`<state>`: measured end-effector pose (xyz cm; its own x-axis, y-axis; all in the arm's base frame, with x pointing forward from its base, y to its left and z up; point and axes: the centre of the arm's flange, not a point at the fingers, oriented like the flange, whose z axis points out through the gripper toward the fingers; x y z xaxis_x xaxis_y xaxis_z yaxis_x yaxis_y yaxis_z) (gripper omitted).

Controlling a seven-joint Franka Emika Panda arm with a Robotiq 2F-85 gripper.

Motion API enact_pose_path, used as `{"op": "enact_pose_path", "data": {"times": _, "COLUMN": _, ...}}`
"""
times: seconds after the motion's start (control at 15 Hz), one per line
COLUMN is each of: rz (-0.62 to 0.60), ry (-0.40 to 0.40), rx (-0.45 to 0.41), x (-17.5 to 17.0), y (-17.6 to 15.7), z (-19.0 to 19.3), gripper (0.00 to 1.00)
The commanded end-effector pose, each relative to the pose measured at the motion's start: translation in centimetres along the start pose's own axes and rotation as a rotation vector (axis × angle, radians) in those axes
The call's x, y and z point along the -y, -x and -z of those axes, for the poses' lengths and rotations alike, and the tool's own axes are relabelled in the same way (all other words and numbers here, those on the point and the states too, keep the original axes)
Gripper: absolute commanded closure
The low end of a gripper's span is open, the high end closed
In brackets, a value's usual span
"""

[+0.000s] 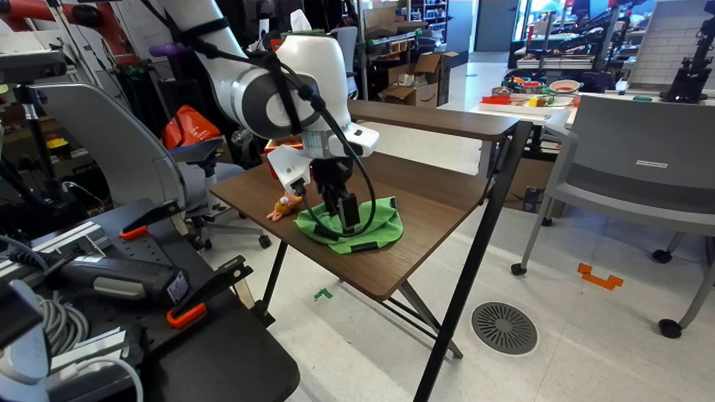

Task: Move the green cloth

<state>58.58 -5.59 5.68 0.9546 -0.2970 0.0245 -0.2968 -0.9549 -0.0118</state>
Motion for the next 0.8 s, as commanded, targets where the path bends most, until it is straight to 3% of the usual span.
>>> {"op": "enact_pose_path", "data": {"times": 0.0, "rz": 0.019, "ry": -0.03, "rx": -0.001, "x": 0.4, "y": -2.3, "z": -1.6, "gripper": 0.0}}
{"op": "enact_pose_path", "data": {"times": 0.73, "rz": 0.018, "ry": -0.007, "rx": -0.014, "x": -0.3, "y": -11.8, "z": -4.2, "gripper": 0.0}}
